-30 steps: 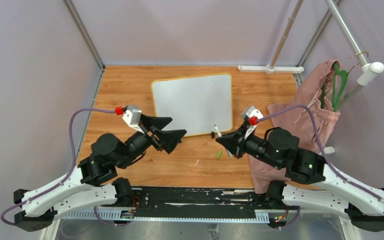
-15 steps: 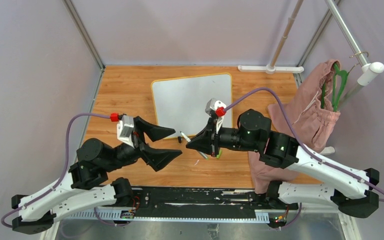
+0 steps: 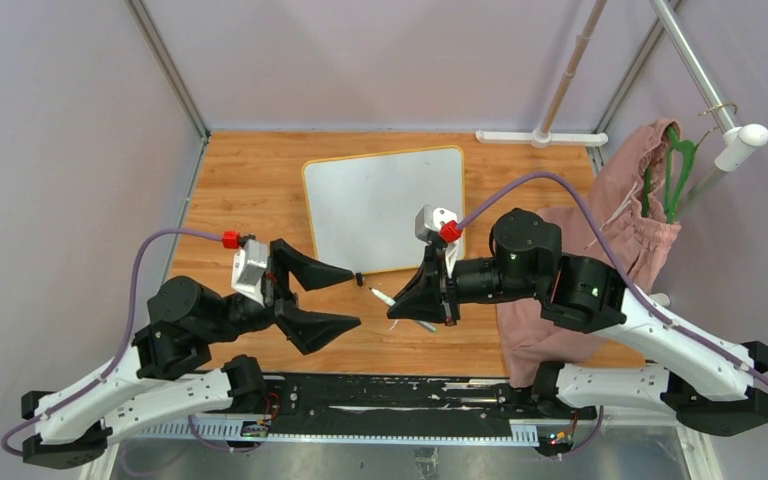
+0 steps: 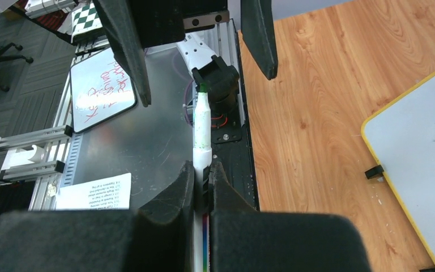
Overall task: Write a sentence on the whiteboard
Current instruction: Place the pen cap at the center of the board, then write a sentence on the whiteboard.
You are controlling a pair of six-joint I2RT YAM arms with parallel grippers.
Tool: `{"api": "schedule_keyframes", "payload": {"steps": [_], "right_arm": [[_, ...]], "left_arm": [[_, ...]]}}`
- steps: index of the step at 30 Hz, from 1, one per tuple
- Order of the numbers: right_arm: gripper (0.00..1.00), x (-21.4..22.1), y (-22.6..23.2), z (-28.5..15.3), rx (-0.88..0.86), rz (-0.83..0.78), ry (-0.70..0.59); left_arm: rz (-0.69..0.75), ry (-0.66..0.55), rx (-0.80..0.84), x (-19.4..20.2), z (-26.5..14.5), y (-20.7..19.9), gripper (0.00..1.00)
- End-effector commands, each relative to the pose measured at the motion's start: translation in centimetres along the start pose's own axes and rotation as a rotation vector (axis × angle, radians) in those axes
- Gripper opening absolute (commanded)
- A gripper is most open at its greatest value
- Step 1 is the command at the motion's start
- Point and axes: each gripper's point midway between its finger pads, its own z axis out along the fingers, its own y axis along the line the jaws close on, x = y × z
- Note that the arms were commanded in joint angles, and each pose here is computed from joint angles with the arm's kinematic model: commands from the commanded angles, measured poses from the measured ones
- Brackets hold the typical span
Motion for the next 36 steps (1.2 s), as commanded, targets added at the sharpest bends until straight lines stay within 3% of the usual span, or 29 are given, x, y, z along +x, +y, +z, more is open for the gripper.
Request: {"api": "schedule_keyframes", "payload": {"steps": [1, 14, 23, 32, 36], "right_arm": [[0.00, -1.4, 1.2, -0.2, -0.059, -0.015, -0.089], [0.00, -1.6, 1.9, 0.0, -0.104, -0.009, -0.117], [0.00, -1.6, 2.1, -0.1, -0.110, -0.005, -0.114], [0.00, -1.5, 2.0, 0.0, -0.112, -0.007, -0.113], [0.00, -1.5, 1.9, 0.1, -0.106, -0.008, -0.112]], "left_arm": [[-0.055, -0.110, 0.040, -1.8, 1.2, -0.6, 0.83], [-0.141, -0.134, 0.144, -3.0, 4.0, -2.3, 0.65], [-0.156, -0.131, 0.152, -2.9, 4.4, -2.3, 0.35], [-0.174, -0.100, 0.171, -2.1, 4.6, -2.6, 0.34], [-0.179, -0.087, 0.181, -1.8, 4.8, -2.7, 0.40]]}}
